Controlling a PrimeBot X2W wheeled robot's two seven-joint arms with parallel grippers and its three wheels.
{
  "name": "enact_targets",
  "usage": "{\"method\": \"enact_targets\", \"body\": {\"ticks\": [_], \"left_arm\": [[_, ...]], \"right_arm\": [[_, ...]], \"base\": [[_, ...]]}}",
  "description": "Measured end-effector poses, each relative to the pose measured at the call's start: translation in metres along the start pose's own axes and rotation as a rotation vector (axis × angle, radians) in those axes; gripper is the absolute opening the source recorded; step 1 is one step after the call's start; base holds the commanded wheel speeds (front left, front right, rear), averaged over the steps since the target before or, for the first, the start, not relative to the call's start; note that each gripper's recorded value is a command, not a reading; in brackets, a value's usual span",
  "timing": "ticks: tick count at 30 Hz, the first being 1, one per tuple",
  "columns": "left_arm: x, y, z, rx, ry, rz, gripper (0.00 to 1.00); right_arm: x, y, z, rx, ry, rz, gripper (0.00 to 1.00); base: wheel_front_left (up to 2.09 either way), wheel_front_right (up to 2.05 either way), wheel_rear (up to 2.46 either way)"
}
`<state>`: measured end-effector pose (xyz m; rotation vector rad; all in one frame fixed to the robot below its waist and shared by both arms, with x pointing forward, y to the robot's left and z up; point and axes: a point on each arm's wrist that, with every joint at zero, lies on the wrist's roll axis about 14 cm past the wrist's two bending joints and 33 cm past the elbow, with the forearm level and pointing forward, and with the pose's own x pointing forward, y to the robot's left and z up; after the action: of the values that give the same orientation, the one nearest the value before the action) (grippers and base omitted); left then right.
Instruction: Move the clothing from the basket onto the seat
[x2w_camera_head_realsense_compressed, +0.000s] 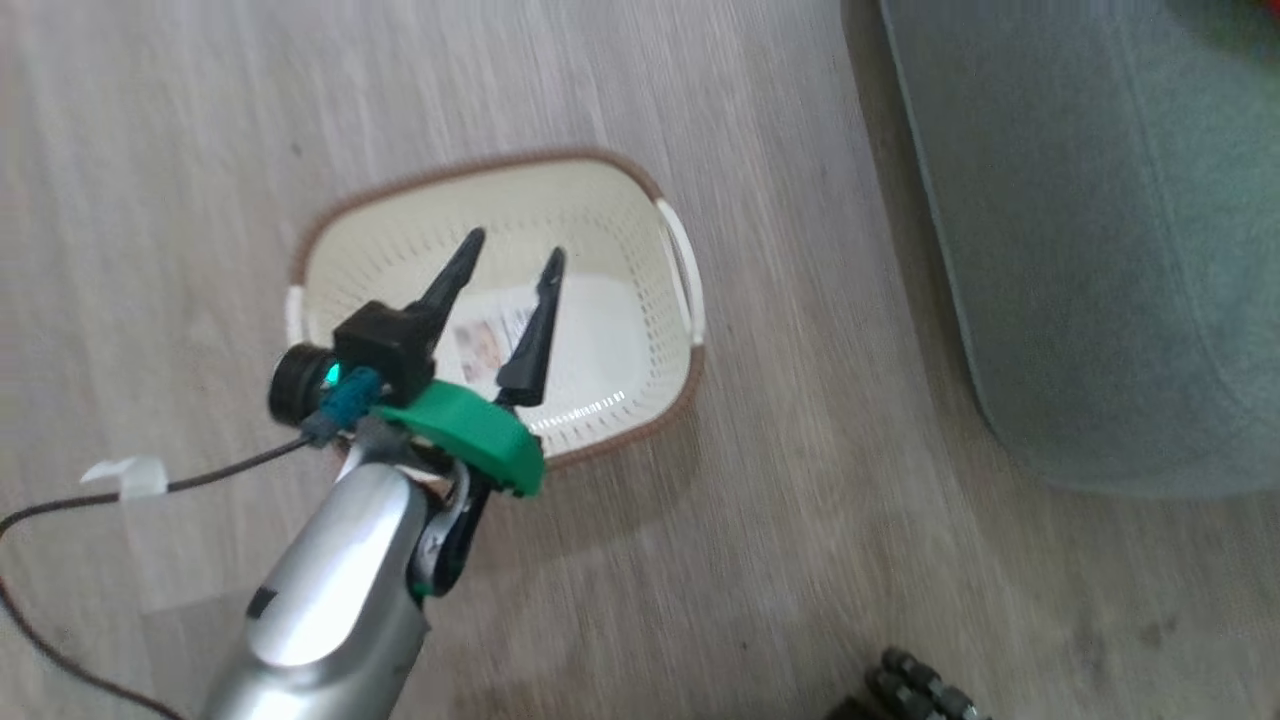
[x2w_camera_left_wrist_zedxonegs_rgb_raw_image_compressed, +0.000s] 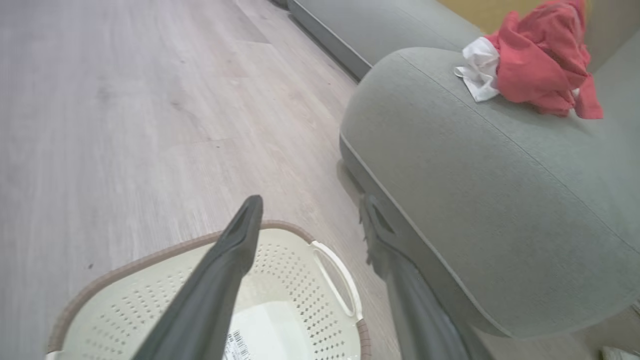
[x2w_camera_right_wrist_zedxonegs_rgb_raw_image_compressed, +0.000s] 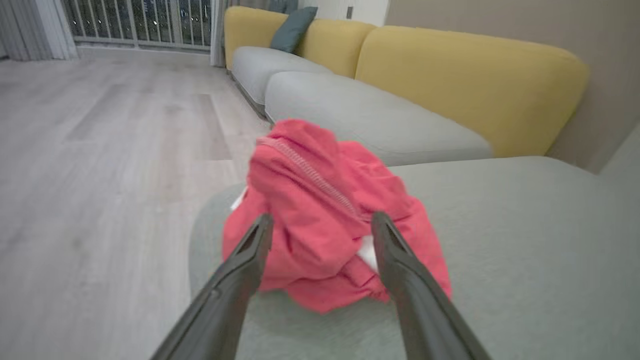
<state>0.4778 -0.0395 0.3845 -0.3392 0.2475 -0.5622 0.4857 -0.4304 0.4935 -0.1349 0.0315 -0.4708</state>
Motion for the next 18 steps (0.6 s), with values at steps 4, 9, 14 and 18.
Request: {"method": "enact_targets", "body": {"ticks": [4, 9, 14, 18], "left_arm": [[-0.025, 0.026, 0.032, 0.039, -0.053, 0.112, 1.0], [-0.069, 0.072, 0.057, 0.086, -0.095, 0.291, 1.0], [-0.124, 0.102, 0.067, 0.098, -0.114, 0.442, 1.0], [-0.163, 0.112, 0.079, 0.102, -0.153, 0.517, 1.0]], "right_arm": [[-0.05, 0.049, -0.002, 0.128, -0.027, 0.126, 1.0], [-0.097, 0.111, -0.008, 0.212, -0.003, 0.28, 1.0], [-0.13, 0.154, 0.01, 0.246, -0.035, 0.406, 1.0], [-0.158, 0.17, 0.015, 0.237, -0.037, 0.474, 1.0]], "base": [[0.0, 0.0, 0.0], [0.0, 0.0, 0.0], [0.0, 0.0, 0.0], [0.0, 0.0, 0.0]]}}
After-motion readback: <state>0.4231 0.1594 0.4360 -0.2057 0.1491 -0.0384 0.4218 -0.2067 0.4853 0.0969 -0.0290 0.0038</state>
